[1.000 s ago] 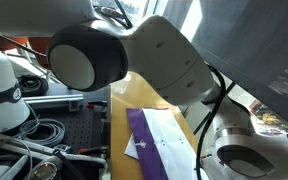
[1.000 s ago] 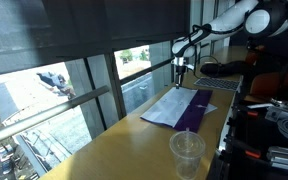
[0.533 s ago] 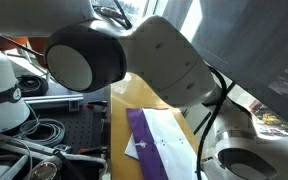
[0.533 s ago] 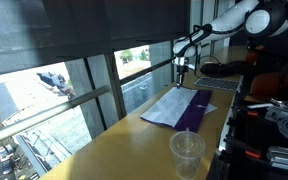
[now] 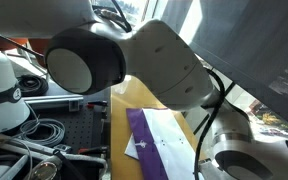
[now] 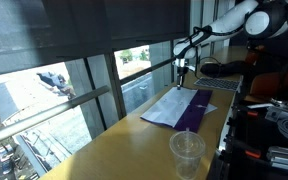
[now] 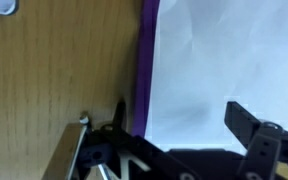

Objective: Close the purple file holder

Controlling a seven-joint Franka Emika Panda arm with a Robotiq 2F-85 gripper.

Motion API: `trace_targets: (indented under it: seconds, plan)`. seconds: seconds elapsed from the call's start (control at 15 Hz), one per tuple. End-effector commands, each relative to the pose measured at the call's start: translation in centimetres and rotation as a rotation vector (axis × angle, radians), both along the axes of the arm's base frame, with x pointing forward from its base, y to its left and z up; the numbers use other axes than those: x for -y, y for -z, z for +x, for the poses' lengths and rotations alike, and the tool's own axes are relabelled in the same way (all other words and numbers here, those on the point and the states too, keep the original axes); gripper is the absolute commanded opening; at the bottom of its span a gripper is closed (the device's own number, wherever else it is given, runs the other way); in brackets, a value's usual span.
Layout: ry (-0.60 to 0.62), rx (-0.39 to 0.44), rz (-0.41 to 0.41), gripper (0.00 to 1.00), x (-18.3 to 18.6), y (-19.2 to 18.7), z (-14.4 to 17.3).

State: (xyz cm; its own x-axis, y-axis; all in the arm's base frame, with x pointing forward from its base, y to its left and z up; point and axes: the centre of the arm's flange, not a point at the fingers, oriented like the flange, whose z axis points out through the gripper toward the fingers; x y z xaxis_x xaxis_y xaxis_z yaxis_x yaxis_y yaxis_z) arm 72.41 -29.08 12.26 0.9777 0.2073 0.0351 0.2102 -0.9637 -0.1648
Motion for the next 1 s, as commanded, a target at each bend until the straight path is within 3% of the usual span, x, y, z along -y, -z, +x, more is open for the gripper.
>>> trace_targets:
  seconds: [0.0, 0.07, 0.67, 0.93]
  plan:
    - [0.001, 0.018, 0.017, 0.75, 0.2, 0.1, 0.7]
    - [0.001, 0.019, 0.019, 0.74, 0.0, 0.0, 0.8]
    - [0.02, 0.032, 0.033, 0.05, 1.3, -1.4, 1.2]
    - [0.032, 0.047, 0.038, 0.0, 1.8, -2.8, 1.0]
